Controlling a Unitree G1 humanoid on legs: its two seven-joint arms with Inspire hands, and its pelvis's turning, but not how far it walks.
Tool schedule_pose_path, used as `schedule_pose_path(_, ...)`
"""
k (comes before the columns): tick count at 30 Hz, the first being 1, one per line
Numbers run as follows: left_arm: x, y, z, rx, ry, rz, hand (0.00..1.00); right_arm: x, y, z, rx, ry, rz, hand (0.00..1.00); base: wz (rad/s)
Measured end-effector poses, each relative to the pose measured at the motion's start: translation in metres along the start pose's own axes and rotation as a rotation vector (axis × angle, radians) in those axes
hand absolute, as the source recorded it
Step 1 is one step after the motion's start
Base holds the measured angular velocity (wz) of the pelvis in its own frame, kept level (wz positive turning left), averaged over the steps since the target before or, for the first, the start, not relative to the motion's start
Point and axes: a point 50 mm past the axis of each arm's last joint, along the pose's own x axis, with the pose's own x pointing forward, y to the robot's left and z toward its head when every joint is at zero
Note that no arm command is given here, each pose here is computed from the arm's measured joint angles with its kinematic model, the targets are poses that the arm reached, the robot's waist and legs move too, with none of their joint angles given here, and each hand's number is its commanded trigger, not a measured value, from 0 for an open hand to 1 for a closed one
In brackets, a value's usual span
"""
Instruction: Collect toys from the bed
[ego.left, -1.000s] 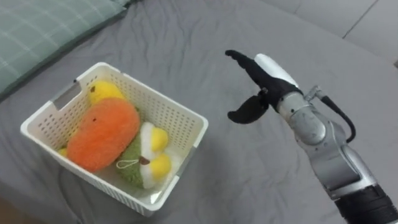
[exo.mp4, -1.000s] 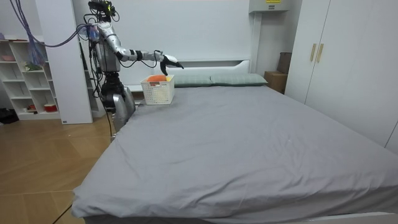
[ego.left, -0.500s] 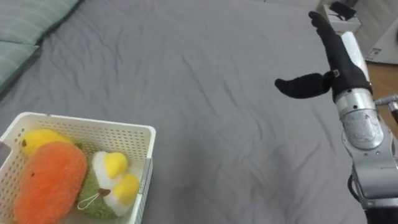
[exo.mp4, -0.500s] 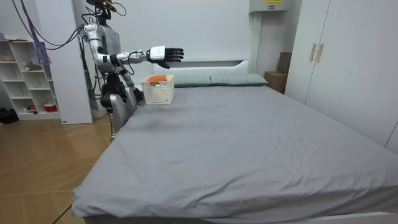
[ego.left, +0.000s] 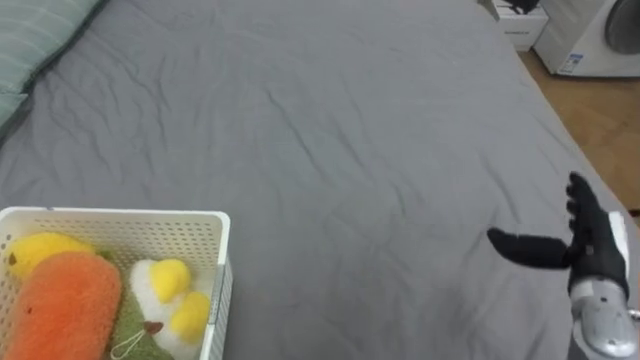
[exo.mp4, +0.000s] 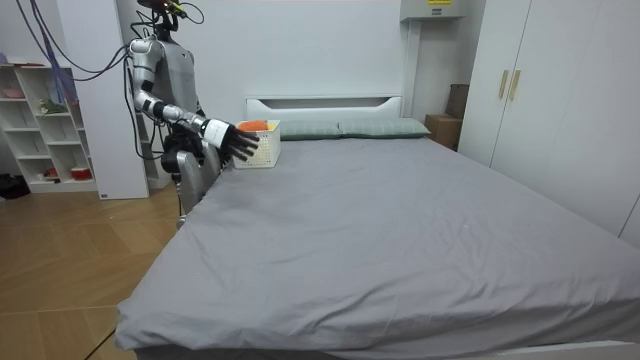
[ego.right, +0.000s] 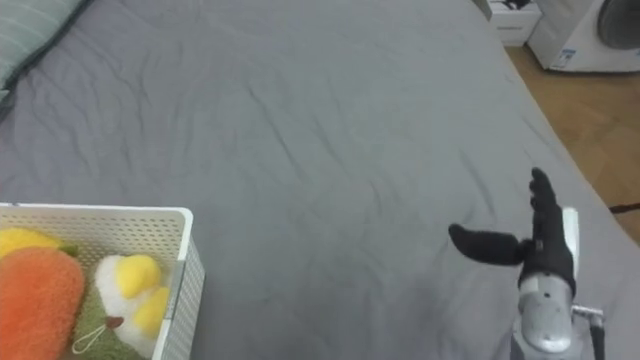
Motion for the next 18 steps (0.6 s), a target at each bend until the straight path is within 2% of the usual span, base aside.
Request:
schedule_pose_path(4, -0.001, 0.0, -0.007, -0.013, 0.004, -0.002, 0.0, -0.013, -0.012, -0.063, 0.009, 0.247, -0.063, 0.0, -0.04)
schedule_pose_path(8, -0.002, 0.002, -0.013, -0.022, 0.005, -0.003, 0.0, -0.039, -0.021, -0.119, -0.013, 0.482, -0.102, 0.0, 0.02)
schedule_pose_path(14, -0.002, 0.001, -0.017, -0.024, 0.02, -0.022, 0.0, -0.081, -0.03, -0.17, -0.014, 0.738, -0.128, 0.0, 0.03)
schedule_pose_path(18, -0.002, 0.001, -0.019, -0.017, 0.021, -0.029, 0.0, -0.102, -0.031, -0.188, -0.03, 0.853, -0.091, 0.0, 0.01)
